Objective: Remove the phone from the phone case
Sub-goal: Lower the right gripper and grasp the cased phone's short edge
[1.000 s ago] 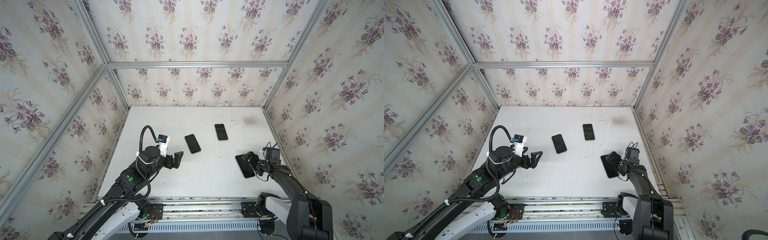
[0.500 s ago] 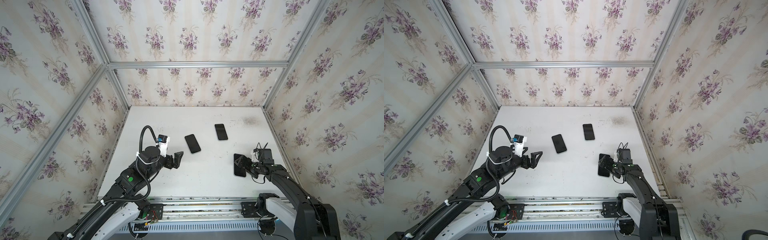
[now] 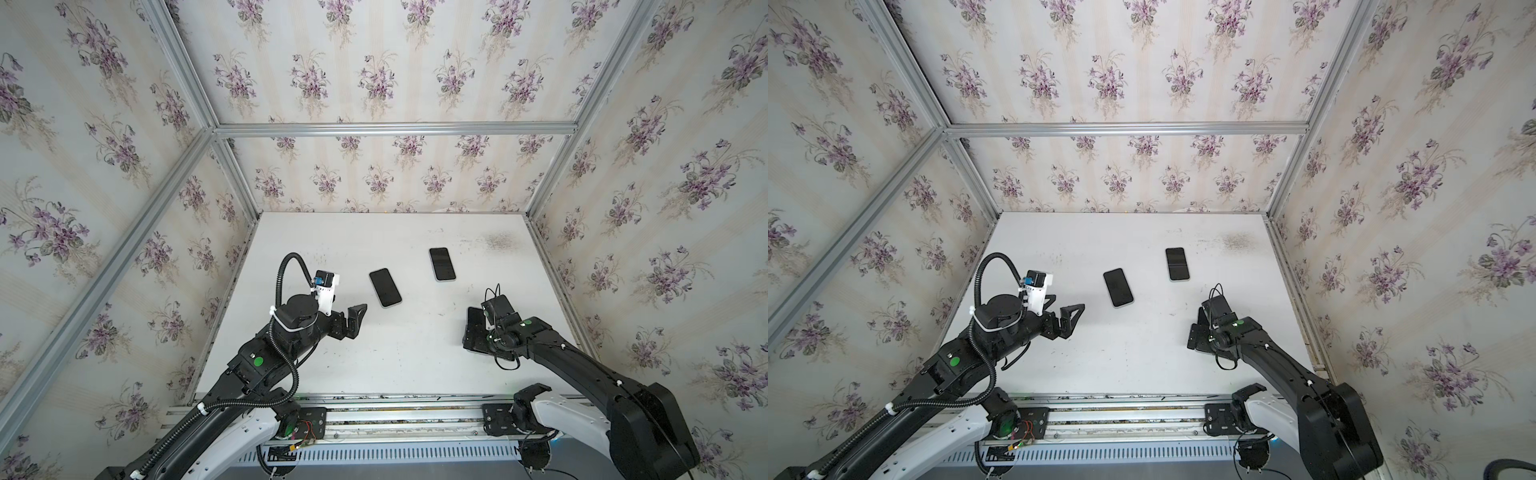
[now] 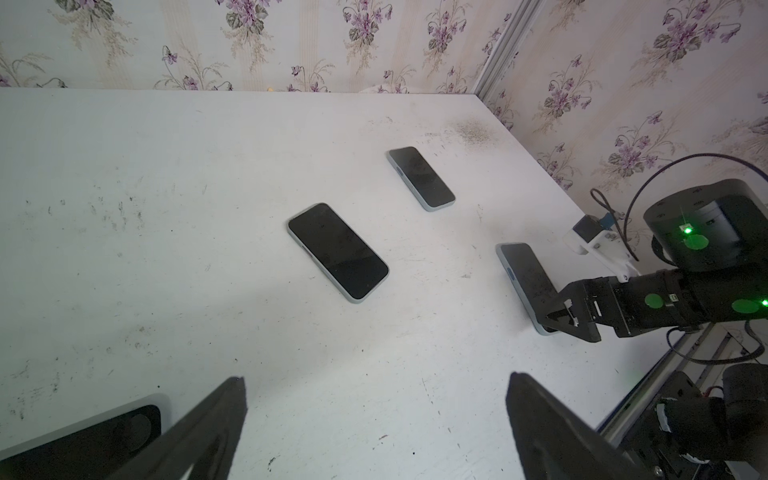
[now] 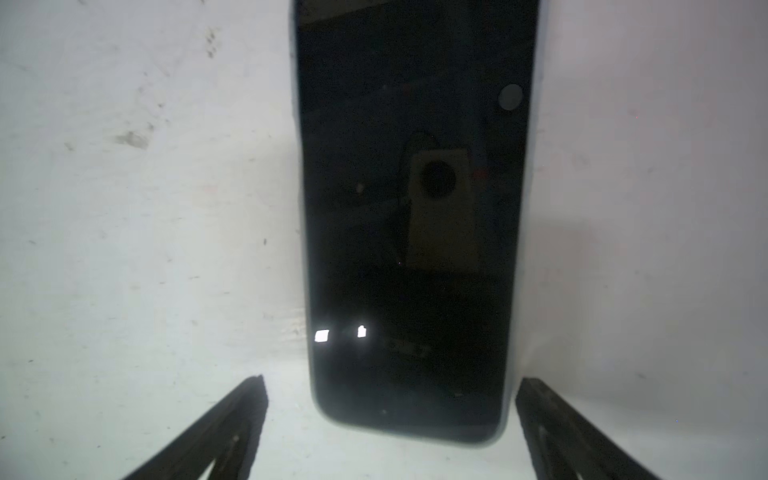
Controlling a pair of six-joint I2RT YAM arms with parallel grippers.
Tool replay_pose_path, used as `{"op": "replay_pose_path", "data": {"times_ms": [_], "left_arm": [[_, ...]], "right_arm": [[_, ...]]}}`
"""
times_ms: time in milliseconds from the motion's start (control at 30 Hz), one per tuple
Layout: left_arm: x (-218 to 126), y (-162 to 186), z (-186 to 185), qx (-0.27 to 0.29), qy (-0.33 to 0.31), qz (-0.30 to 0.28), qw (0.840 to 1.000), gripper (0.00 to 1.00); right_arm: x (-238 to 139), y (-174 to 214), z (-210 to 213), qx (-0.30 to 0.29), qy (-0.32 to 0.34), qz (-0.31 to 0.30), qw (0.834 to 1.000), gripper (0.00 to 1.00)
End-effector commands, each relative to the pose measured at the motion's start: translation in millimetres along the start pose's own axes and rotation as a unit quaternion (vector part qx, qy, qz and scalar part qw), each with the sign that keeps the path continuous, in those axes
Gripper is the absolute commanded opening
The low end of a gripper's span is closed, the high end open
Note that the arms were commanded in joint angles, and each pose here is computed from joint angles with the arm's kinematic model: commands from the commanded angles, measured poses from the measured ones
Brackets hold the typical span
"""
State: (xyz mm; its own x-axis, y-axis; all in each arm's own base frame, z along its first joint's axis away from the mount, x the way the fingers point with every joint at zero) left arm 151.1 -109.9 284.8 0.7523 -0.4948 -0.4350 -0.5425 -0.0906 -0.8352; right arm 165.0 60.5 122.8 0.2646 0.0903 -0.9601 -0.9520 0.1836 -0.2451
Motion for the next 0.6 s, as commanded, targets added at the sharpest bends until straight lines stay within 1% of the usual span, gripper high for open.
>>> {"op": "replay_pose_path", "data": {"times_ms": [0, 100, 200, 567], "left_arm": [[1, -1, -1, -0.005, 0.007, -0.001, 1.000, 1.00], [1, 0, -2, -0.006, 0.008, 0.000, 1.000, 1.00], [1, 1, -1, -0.007, 0.007, 0.000, 1.000, 1.00], [1, 1, -2, -0.005, 0.008, 0.000, 1.000, 1.00]], "right_arm": [[-3, -1, -4, 0.002, 0.071, -0.008, 0.997, 0.98], [1, -2, 0, -0.014, 0.099, -0.002, 0.995, 0.96], [-1, -5, 6, -0.030, 0.123, -0.001, 0.992, 0.96], [6, -6, 13, -0.017, 0.076, -0.008, 0.997, 0.97]]}}
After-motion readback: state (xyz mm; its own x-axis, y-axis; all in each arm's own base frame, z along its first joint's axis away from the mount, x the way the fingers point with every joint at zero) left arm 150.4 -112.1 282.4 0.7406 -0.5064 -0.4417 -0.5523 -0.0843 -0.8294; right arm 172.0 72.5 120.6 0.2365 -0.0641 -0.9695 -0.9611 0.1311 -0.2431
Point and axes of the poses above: each gripper's point midway between its finger pads, its own x axis out along the fingers, its own z axis along the line the jaws close on, y = z × x, the point moved 10 cm from there along -x, back along the fingers, and after that the axes turned 5 degrees about -x, right-handed, at the moved point
